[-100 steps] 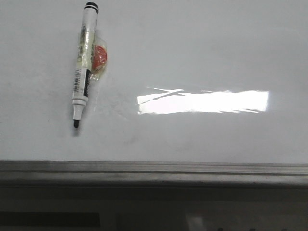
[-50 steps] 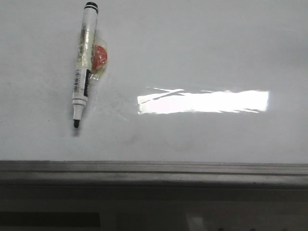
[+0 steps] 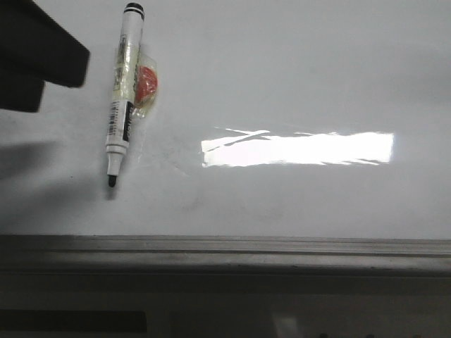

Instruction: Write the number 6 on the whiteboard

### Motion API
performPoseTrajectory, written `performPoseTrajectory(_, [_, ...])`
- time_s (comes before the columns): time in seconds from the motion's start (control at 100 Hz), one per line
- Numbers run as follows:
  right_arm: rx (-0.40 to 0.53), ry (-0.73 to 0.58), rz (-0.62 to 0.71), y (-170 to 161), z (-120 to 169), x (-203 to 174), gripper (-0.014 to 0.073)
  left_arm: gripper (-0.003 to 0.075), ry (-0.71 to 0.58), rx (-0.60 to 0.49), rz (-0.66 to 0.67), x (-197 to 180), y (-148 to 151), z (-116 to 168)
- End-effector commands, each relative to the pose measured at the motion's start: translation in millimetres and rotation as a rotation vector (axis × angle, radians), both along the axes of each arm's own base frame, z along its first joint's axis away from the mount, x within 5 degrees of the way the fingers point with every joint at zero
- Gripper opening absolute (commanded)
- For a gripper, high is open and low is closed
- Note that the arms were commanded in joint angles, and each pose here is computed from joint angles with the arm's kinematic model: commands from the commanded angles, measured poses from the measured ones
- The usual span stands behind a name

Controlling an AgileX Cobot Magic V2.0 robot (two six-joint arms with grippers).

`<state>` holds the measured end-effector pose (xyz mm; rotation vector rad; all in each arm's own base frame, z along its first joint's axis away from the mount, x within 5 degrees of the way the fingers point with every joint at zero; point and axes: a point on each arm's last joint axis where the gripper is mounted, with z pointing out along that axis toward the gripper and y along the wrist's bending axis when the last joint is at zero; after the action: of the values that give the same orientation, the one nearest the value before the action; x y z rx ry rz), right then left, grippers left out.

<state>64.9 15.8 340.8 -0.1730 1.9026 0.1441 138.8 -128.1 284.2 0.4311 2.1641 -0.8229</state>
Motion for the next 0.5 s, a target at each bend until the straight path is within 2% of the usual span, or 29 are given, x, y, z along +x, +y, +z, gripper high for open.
performPoseTrajectory(0.0, [0.016,-0.083,-0.002,0,15,3,0.0407,0.0386,-0.038,-0.063,0.039,10,-10,10])
performPoseTrajectory(0.38, [0.032,-0.09,0.002,1,16,3,0.0407,0.0384,0.006,-0.009,0.098,33,-23,-15])
performPoseTrajectory(0.43, [0.033,-0.097,0.0,1,17,3,0.0407,0.0365,0.011,-0.004,0.1,34,-24,-17])
performPoseTrajectory(0.49, [0.035,-0.097,0.001,1,17,3,0.0407,0.0292,0.02,-0.001,0.1,34,-25,-18])
